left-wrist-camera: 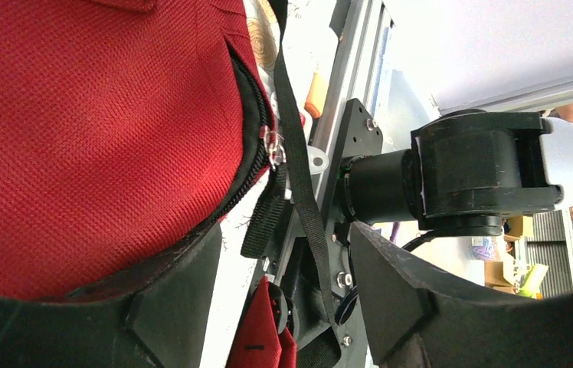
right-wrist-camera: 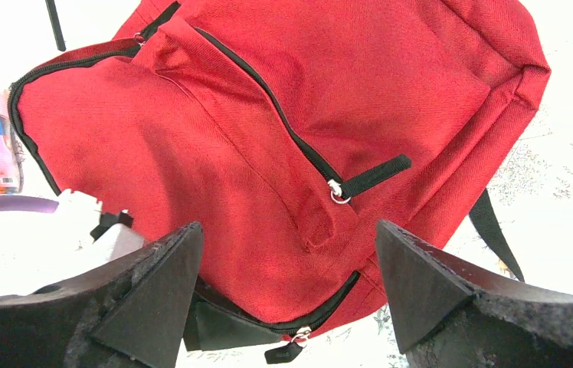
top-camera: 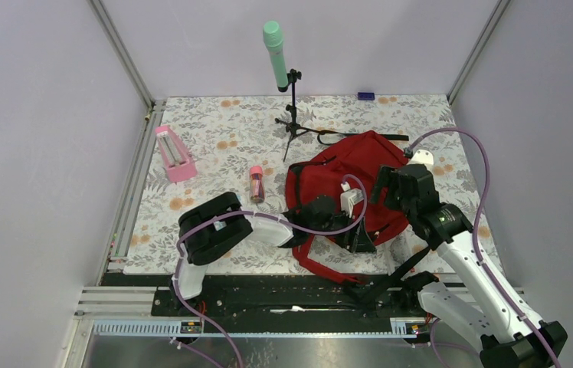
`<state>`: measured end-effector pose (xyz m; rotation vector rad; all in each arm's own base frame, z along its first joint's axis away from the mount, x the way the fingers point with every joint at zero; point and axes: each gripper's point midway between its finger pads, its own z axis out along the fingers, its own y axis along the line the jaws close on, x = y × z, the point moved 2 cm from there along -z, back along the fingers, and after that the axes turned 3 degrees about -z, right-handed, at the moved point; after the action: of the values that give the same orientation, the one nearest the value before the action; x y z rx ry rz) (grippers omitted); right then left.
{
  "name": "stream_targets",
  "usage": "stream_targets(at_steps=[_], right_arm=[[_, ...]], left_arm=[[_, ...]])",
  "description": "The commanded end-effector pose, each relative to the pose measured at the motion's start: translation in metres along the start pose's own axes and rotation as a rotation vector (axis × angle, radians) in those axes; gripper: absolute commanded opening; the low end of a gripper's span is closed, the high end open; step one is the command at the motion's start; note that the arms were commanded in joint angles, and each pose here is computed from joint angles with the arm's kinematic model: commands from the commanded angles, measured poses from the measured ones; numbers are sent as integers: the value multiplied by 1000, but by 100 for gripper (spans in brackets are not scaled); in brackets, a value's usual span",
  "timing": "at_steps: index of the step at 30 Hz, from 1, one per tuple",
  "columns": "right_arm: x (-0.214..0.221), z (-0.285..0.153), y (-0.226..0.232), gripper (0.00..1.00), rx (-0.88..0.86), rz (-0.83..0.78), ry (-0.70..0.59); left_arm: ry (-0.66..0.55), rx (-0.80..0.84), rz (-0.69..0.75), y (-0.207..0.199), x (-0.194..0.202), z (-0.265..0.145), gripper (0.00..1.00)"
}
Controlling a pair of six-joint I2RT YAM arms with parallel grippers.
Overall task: Pack the student bag
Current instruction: Zip the student bag at the center of the board.
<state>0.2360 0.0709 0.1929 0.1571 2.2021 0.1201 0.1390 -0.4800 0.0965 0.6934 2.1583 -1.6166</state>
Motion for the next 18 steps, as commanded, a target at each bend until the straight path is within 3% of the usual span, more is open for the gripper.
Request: stream_targets(at_steps=[1,6,9,13,18], right_arm=[[-7,-5,3,89,-22,28,-23],[-8,-7,1,89,-13,30,-38],[-5,-6,-2,89,2,27,-33],[6,-5,-12,90,60,44,-3],[36,-2,-28,90,136,136,43]], left_arm=[[-8,64,6,-13,-7,10,62],[-9,101,8,-23,-7,14,46],[-19,120,12,-29,-8,14,22],[-59,123,24,-31,-11,7,1],[-110,57,97,-26,-14,-6,0]])
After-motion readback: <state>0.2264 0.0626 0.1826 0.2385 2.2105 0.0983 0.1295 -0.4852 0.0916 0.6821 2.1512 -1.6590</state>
